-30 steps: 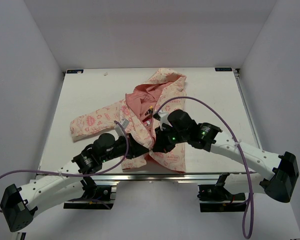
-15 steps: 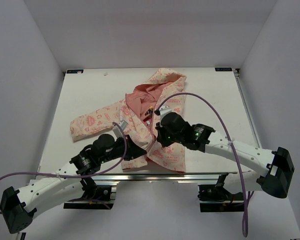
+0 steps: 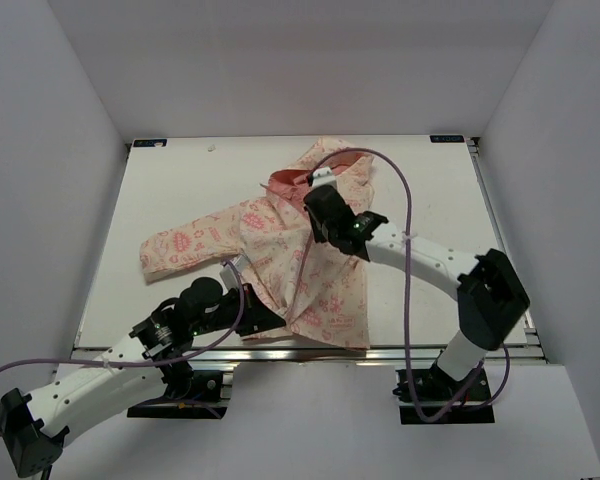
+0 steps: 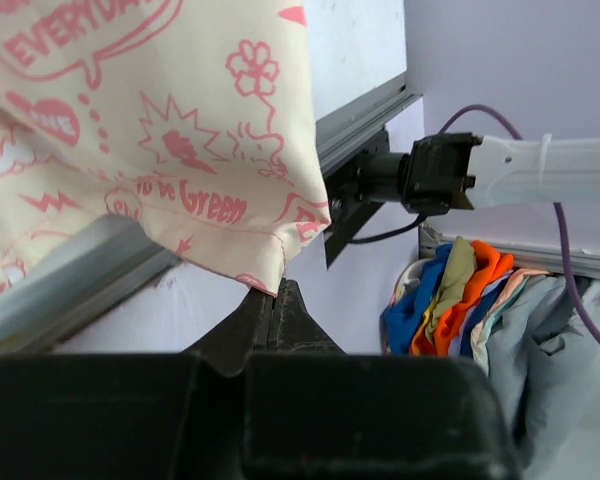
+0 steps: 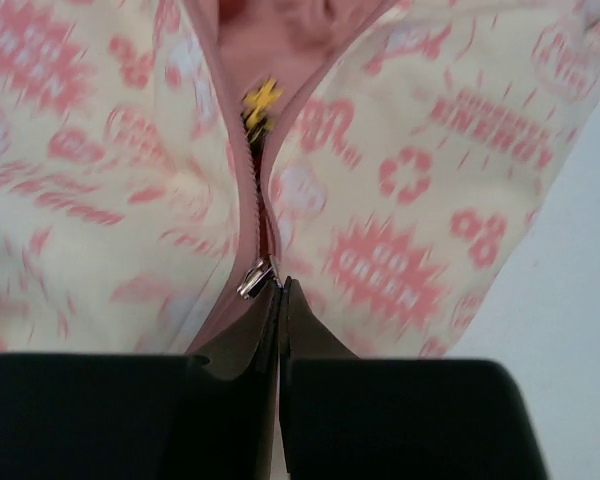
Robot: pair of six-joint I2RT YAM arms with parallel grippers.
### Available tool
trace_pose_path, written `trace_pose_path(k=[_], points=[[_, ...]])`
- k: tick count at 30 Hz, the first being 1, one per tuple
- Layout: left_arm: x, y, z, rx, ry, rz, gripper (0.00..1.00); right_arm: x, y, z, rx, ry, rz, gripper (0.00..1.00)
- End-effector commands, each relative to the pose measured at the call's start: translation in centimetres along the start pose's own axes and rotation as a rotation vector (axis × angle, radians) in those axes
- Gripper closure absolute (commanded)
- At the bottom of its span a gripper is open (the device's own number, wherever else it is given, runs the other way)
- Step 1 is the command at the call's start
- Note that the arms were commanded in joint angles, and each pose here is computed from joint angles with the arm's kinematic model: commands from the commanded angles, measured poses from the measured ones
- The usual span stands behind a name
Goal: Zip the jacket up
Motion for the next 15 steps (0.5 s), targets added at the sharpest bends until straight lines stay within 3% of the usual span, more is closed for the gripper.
trace_pose_path(k=[1,6,11,13,14,15], points=[[-3.3,2.0,1.3,0.073,0.182,0.095,1.00,7.3,-7.7,-2.3,-0.251,-0.206,-0.097,1.00],[-4.4,3.3,1.5,0.116,0.235,0.146,1.00,10.2,-13.3,-7.5,-0.420,-0.216,-0.071,1.00],[-4.6,4.4,1.9,0.187,0.224,0.195,1.00,13.6,-22.0,-12.7,-0.589,-0.234,-0.118,1.00],[-4.5,4.8,2.0,0.220,0.216,0.214,1.00,11.8,-25.3,-16.5,-0.621,-0.170,-0.134,1.00],[-4.5,5.0,2.1,0.234,0.210,0.215,1.00,14.5,-27.3,-14.8,-0.647,-0.242,-0.162,1.00],[-4.4,5.0,2.2,0.246,0.205,0.219,1.00,14.8,-29.2,-16.2,-0.679,-0.255,-0.181,1.00]])
Point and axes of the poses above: each gripper's point midway between its finger pads, its own z axis back along the fingers, its own y axis along the line the jaws close on, x = y × z, the point moved 3 cm from there along z, back along the fingers, and after that the axes turned 13 degrees about z, right-handed, at the moved point
